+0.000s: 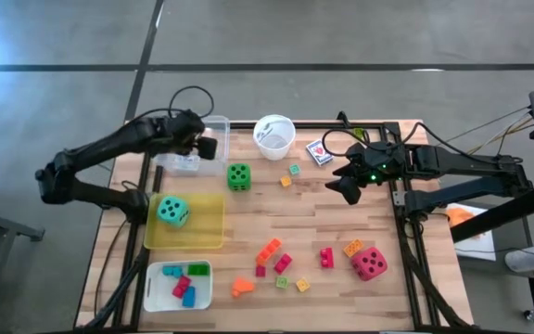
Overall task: Pick & Place Toys
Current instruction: Put the yellow deck of cards into the transparent bin
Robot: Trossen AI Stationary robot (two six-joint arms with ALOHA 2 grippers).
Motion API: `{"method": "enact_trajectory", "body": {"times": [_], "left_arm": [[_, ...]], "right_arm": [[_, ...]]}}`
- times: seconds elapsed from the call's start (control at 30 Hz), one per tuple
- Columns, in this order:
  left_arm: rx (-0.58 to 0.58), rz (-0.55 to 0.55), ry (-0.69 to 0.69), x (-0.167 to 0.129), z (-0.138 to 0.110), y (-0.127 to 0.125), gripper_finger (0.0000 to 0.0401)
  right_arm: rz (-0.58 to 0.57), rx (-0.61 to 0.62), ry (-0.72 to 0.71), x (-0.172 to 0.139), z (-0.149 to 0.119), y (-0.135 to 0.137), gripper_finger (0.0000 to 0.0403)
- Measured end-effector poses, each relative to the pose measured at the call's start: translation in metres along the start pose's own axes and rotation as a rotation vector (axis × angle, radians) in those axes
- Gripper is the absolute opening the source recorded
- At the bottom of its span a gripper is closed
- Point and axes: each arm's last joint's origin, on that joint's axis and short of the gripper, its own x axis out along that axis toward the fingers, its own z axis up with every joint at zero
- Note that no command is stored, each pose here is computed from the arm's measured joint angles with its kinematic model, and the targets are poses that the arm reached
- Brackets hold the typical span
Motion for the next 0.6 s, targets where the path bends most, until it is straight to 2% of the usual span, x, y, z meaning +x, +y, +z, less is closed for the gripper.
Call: {"method": "enact_trajectory", "body": {"times": [0.23, 0.6], "left_arm": [[-0.062, 0.092, 0.033, 0.013, 0.014, 0.019, 0.0288], [-0.120, 0.062, 0.126, 0.028, 0.023, 0.023, 0.0288]], "right_arm": [[0.000, 0.000, 0.000, 0.000, 0.000, 0.000, 0.0297], [0.002, 0.000, 0.002, 0.000, 0.000, 0.000, 0.0297]]}}
